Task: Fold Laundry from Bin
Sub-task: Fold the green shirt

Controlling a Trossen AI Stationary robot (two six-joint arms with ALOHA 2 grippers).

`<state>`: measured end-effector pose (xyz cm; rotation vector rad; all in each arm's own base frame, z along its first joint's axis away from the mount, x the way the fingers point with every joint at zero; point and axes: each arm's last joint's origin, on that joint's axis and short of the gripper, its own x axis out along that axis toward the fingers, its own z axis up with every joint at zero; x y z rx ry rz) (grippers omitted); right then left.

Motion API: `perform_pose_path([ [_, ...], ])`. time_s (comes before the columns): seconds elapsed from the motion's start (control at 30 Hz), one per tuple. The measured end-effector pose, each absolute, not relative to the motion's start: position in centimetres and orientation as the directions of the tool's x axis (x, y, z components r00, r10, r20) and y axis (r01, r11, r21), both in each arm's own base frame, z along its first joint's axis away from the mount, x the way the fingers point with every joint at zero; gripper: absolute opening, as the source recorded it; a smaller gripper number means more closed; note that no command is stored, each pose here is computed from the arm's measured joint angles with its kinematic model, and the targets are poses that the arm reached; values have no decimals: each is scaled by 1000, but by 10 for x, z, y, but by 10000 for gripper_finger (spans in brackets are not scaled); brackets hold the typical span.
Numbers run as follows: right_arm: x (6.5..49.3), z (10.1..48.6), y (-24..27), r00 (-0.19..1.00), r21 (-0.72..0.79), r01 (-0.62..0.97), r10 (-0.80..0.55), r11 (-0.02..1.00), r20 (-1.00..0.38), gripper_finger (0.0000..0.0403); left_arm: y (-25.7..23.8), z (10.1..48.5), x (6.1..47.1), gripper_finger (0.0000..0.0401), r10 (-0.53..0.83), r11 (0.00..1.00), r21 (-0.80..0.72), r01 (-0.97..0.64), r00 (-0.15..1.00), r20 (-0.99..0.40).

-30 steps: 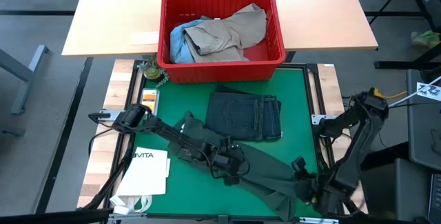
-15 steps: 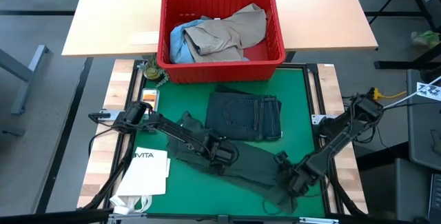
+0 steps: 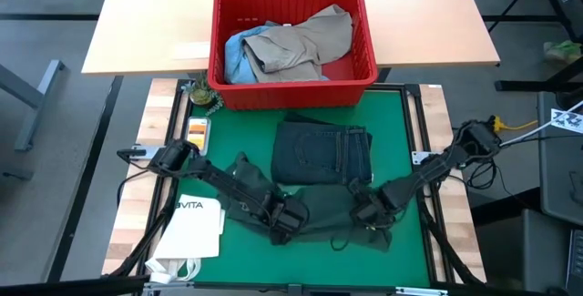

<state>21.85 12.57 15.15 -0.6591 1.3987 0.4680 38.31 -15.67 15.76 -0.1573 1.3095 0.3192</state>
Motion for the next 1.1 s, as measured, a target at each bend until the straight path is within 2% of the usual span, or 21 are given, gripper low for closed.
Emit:
perform_pose_path([
  [0.13, 225, 181, 127, 122, -192, -683, -150, 704, -981, 140, -163, 162, 387, 93, 164, 946, 66, -317, 293, -942],
  [0.2, 223, 194, 127, 81, -180, -683, -171, 708, -982, 140, -164, 164, 390, 93, 155, 946, 49, -319, 317, -936],
  [0.33, 223, 216, 136, 75, -172, -680, -166, 712, -983, 140, -168, 172, 394, 93, 143, 948, 28, -316, 346, -927],
  [0.53, 222, 237, 168, 198, -189, -687, -69, 702, -978, 140, -169, 184, 401, 93, 157, 946, 22, -324, 398, -904],
  [0.67, 223, 239, 189, 301, -200, -704, 30, 682, -953, 140, -171, 191, 408, 93, 173, 954, 29, -300, 465, -868],
  [0.8, 228, 233, 205, 385, -261, -697, 42, 668, -922, 140, -175, 196, 418, 93, 135, 966, -21, -258, 572, -809],
  [0.97, 235, 217, 213, 375, -279, -730, 24, 625, -927, 140, -178, 197, 428, 93, 136, 974, -30, -223, 692, -709],
  [1.1, 239, 202, 217, 336, -267, -743, -2, 614, -942, 140, -174, 194, 434, 93, 150, 971, -35, -236, 719, -679],
])
